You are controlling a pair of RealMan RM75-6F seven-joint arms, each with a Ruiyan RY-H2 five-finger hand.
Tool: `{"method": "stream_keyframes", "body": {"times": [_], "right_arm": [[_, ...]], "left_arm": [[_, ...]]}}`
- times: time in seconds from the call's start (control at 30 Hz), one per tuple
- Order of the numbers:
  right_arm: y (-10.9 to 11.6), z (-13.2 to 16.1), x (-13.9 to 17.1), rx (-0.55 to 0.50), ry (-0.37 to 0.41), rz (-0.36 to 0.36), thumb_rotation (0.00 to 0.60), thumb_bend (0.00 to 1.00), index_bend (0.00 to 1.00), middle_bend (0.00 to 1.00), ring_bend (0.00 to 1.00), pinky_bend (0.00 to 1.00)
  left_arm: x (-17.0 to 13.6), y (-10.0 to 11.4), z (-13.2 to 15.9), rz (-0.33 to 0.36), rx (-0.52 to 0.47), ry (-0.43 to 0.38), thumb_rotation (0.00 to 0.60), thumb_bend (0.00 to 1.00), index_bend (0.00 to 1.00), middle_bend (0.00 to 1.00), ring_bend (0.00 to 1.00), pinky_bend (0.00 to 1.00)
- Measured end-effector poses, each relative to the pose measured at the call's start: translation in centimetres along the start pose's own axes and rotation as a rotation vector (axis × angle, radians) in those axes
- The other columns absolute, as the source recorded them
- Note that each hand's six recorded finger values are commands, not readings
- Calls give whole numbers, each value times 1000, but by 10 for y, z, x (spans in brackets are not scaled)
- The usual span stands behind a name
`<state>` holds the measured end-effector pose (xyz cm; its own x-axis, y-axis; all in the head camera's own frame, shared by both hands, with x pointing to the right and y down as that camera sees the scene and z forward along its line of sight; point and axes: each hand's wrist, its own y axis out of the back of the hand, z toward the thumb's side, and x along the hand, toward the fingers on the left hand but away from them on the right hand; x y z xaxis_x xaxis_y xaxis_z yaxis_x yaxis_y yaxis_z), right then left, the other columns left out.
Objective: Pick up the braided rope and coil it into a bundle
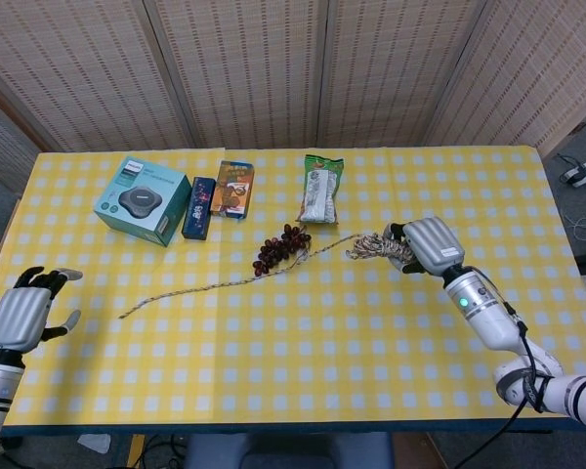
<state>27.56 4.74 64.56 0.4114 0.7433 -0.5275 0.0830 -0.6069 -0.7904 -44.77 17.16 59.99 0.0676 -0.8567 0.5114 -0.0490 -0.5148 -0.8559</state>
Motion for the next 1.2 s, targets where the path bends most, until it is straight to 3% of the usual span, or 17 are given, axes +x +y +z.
{"method": "stream_keyframes", "body": {"times": [0.1,0.3,0.47,0.67,1.2], "right_arm": [[0,5,4,-3,13,2,600,518,725,637,582,713],[-2,9,6,-1,21,7,600,518,725,637,582,713],[-3,12,6,-4,27,8,600,519,725,637,582,713],[-5,13,6,-9,27,13,600,518,725,637,582,714],[-13,9,6,-5,21,33,600,518,725,637,585,714]], "left_arm": [[16,-14,2,-42,19,10,600,325,416,538,537,457],[42,-39,13,-84,35,24,600,325,468,738,727,824],[59,-55,32,-114,69,4,600,325,488,867,865,970],[74,-69,49,-150,94,-3,600,325,541,997,987,1000],[94,-93,89,-233,95,-11,600,325,588,1000,1000,1000]]}}
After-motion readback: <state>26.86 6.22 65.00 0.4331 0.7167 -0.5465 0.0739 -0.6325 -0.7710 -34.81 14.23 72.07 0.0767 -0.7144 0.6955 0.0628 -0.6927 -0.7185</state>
